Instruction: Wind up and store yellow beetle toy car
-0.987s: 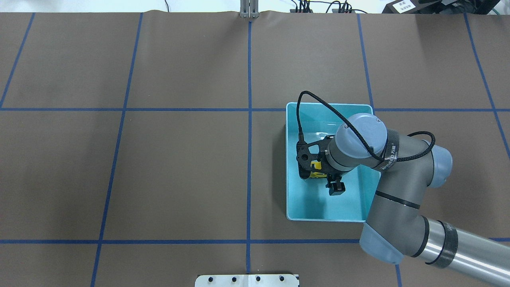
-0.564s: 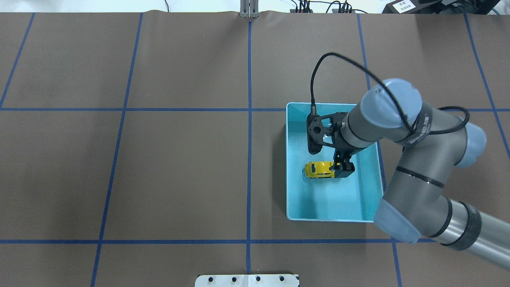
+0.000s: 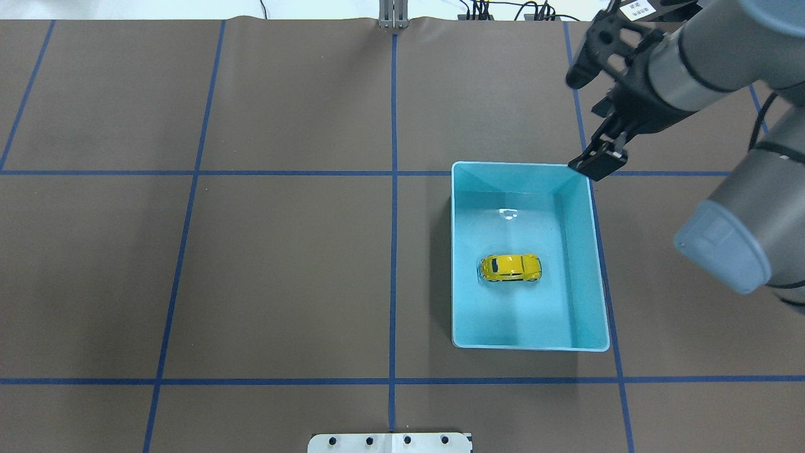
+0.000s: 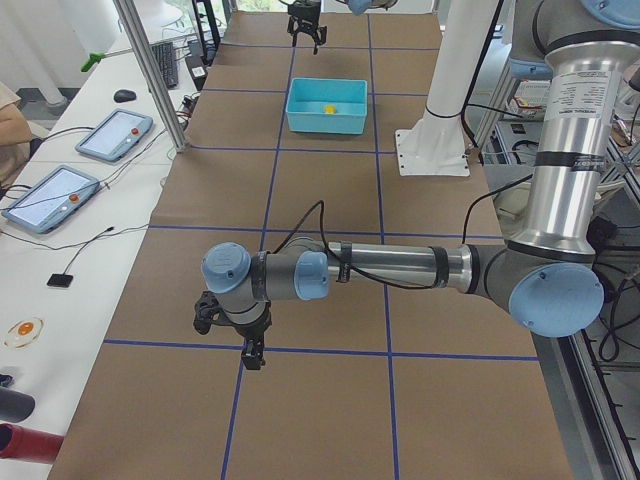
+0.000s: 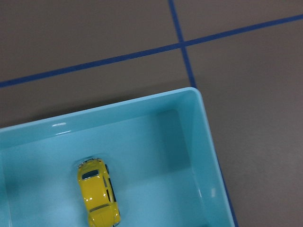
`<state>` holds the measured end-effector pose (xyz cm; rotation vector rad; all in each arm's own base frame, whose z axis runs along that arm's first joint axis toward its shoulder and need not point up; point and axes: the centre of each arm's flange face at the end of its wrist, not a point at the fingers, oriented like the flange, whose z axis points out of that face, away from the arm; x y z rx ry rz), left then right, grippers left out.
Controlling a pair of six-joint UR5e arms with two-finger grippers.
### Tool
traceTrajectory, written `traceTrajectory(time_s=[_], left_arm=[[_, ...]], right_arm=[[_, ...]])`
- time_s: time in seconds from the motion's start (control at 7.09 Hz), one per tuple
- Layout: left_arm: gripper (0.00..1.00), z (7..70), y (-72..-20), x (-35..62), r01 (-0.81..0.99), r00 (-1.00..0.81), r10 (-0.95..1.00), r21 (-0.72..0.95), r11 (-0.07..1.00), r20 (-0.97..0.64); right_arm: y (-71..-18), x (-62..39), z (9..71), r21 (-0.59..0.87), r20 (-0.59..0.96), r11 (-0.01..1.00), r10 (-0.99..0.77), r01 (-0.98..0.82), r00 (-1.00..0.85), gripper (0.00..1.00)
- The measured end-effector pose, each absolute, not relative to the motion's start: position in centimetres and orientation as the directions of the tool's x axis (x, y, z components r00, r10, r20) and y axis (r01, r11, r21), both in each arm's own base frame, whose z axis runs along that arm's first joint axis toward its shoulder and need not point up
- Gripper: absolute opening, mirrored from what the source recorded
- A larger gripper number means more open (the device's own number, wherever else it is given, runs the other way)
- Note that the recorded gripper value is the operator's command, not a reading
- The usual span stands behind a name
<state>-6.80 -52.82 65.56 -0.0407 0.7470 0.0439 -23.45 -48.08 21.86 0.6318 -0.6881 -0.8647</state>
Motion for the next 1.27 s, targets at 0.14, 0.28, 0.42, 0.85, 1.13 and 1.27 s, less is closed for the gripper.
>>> traceTrajectory(time_s=[0.14, 0.28, 0.42, 0.85, 1.13, 1.27], left_arm=[[1.00, 65.6, -52.8, -6.8, -0.053, 0.733, 0.024, -0.022, 0.998, -0.680], [1.00, 65.6, -52.8, -6.9, -0.053, 0.733, 0.023, -0.023, 0.998, -0.680], [1.00, 65.6, -52.8, -7.0, -0.051, 0.733, 0.021, -0.023, 0.998, -0.680], [1.00, 65.6, -52.7, -7.1, -0.048, 0.733, 0.018, -0.024, 0.999, -0.680], [1.00, 65.7, -52.7, -7.1, -0.047, 0.733, 0.018, -0.025, 0.999, -0.680], [1.00, 65.8, -52.6, -7.1, -0.047, 0.733, 0.017, -0.026, 0.999, -0.680]], right_arm=[[-50.1, -18.6, 23.4, 0.657, 0.361, 0.637, -0.736, 0.404, 0.572, 1.00], [-53.2, -13.6, 26.7, 0.534, 0.463, 0.781, -0.592, 0.325, 0.660, 1.00], [-56.1, -8.9, 31.8, 0.397, 0.569, 0.885, -0.444, 0.241, 0.692, 1.00], [-57.9, -2.0, 49.6, 0.127, 0.702, 0.984, -0.178, 0.124, 0.690, 1.00], [-56.1, 0.1, 59.0, 0.057, 0.709, 0.994, -0.105, 0.092, 0.697, 1.00], [-55.1, 0.9, 61.0, 0.045, 0.709, 0.996, -0.087, 0.077, 0.699, 1.00]])
